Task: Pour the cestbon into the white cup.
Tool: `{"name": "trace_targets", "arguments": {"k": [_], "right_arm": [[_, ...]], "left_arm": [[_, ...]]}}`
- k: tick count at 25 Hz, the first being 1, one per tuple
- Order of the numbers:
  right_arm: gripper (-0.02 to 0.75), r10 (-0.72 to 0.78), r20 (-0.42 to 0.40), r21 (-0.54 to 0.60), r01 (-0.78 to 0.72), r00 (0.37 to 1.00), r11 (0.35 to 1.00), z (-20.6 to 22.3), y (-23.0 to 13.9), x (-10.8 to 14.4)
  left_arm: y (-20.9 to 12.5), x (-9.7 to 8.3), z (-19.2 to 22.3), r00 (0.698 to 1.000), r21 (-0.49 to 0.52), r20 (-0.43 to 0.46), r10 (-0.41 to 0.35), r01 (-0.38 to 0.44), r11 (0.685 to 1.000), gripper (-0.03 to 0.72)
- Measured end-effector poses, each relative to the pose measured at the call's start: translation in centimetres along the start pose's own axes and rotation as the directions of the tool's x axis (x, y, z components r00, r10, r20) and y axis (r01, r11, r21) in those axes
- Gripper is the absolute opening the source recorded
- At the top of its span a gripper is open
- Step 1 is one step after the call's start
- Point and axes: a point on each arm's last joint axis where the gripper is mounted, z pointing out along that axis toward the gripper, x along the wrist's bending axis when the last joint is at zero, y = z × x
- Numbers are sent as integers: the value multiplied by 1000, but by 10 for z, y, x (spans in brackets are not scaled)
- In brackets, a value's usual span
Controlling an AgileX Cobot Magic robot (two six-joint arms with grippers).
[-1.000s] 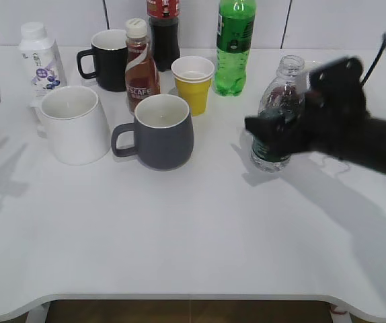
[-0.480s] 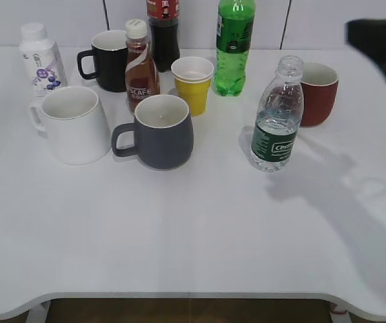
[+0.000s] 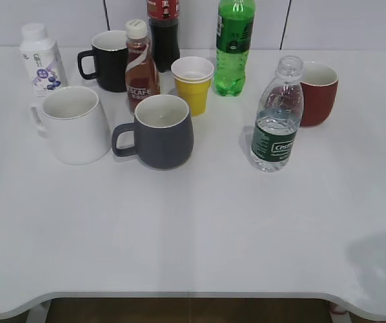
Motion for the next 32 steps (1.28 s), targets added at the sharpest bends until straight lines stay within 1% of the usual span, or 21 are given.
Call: {"name": "trace_targets", "arguments": {"k": [2, 4, 6, 8, 9, 11, 13, 17, 23, 25, 27, 30, 32], "right_arm": [[609, 20, -11, 43, -20, 1000, 999, -16, -19, -6], [608, 40, -47, 10, -40, 998, 999, -29, -35, -9], [604, 33, -70, -29, -35, 997, 999, -34, -51, -12], [598, 8, -81, -67, -13, 997, 998, -36, -65, -15], [596, -1, -88, -104, -8, 996, 995, -37, -69, -16], [596, -11, -99, -163, -6, 995, 987, -37, -70, -16], [594, -20, -113, -202, -3, 993, 979, -33, -68, -14], [593, -25, -126, -222, -3, 992, 975, -32, -67, -12], [593, -28, -127, -223, -1, 991, 975, -32, -67, -12], [593, -18, -116, -224, -9, 993, 975, -32, -67, -12], [593, 14, -80, -224, -31, 997, 974, -33, -68, -11], [593, 95, 23, -230, -87, 995, 969, -34, -69, -11], [593, 158, 101, -238, -131, 982, 962, -35, -69, -10]], "left_arm": [[-10, 3, -7, 1000, 22, -6, 0, 0, 1000, 588], [-19, 4, -10, 1000, 36, -7, -2, 2, 999, 588], [-24, 3, -8, 1000, 49, 7, -8, 7, 999, 588], [-24, 1, -6, 1000, 30, 27, -9, 8, 1000, 588], [-23, 1, -4, 999, 14, 33, -2, 2, 1000, 587], [-22, -1, 1, 999, -21, 43, 22, -21, 1000, 580], [-21, -2, 3, 998, -29, 54, 41, -40, 999, 565], [-21, -4, 3, 995, -38, 75, 69, -67, 997, 526], [-21, -4, 3, 994, -40, 76, 77, -74, 996, 514], [-21, -4, 3, 994, -40, 74, 76, -73, 997, 512], [-21, -4, 3, 996, -40, 55, 66, -64, 997, 512], [-22, -5, 3, 999, -41, 3, 39, -38, 998, 512], [-22, -5, 3, 999, -44, -38, 16, -18, 999, 512]]}}
